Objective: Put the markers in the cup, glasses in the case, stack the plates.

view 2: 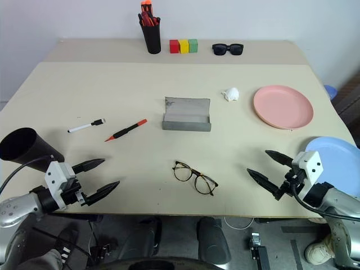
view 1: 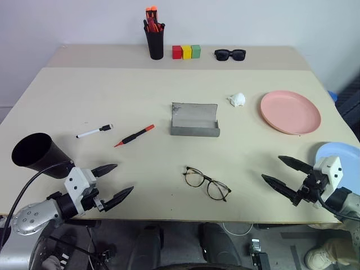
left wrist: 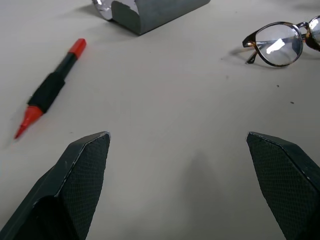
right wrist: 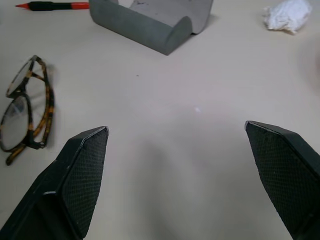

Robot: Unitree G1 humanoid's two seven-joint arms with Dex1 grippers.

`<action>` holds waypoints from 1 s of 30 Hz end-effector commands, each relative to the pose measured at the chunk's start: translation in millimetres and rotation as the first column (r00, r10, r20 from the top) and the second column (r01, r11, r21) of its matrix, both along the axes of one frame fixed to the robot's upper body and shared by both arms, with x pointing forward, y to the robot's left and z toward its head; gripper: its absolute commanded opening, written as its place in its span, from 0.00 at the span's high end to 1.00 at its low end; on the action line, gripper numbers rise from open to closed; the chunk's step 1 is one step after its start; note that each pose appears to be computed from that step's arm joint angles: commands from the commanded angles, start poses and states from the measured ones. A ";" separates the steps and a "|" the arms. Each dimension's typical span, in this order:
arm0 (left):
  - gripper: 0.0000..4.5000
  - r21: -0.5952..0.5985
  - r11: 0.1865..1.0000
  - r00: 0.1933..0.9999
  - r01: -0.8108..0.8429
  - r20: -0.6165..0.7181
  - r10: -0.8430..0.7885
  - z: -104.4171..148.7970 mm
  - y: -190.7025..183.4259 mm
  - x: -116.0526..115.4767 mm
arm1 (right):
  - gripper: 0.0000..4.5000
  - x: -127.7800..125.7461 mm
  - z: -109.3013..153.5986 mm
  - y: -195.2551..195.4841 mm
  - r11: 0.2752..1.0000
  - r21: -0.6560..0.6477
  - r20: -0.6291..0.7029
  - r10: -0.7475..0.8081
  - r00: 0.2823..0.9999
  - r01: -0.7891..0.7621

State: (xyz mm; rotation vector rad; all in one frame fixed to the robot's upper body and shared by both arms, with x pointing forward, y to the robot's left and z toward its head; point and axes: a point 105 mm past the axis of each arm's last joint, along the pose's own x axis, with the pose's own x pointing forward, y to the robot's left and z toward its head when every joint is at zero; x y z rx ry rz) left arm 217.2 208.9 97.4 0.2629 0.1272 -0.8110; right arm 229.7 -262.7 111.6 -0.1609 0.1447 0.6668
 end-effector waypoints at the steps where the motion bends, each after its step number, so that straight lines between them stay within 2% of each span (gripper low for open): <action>1: 0.00 0.001 1.000 0.999 -0.005 0.051 0.005 9.3 -2.2 5.3 | 0.01 5.8 6.5 -4.3 1.000 -0.015 0.040 -0.001 0.999 0.001; 7: 0.00 0.003 1.000 0.999 -0.005 0.043 0.005 7.2 -2.3 2.6 | 0.01 11.1 5.5 -9.4 0.999 -0.034 0.033 -0.010 0.999 0.011; 17: 0.00 -0.015 0.999 0.996 -0.048 0.070 0.049 16.3 -0.7 -1.5 | 0.01 27.8 22.5 4.0 0.999 -0.025 0.070 0.024 0.997 -0.022; 20: 0.00 -0.154 0.977 0.980 -0.145 0.114 0.163 38.9 -10.9 18.0 | 0.01 41.3 38.4 26.3 0.992 -0.070 0.164 0.119 0.979 -0.108; 22: 0.00 -0.204 0.965 0.972 -0.167 0.127 0.196 49.4 -15.1 27.6 | 0.01 49.4 53.3 37.9 0.989 -0.078 0.292 0.147 0.945 -0.129; 25: 0.00 -0.252 0.947 0.960 -0.198 0.144 0.239 64.6 -17.2 40.2 | 0.01 50.6 52.9 59.9 0.959 -0.072 0.259 0.282 0.924 -0.273; 27: 0.00 -0.277 0.931 0.949 -0.236 0.140 0.282 72.9 -15.4 48.2 | 0.01 54.4 54.3 67.7 0.947 -0.062 0.253 0.320 0.913 -0.315; 30: 0.00 -0.251 0.919 0.929 -0.303 0.137 0.344 86.0 -10.7 63.0 | 0.01 56.3 55.9 82.4 0.905 -0.061 0.235 0.422 0.875 -0.420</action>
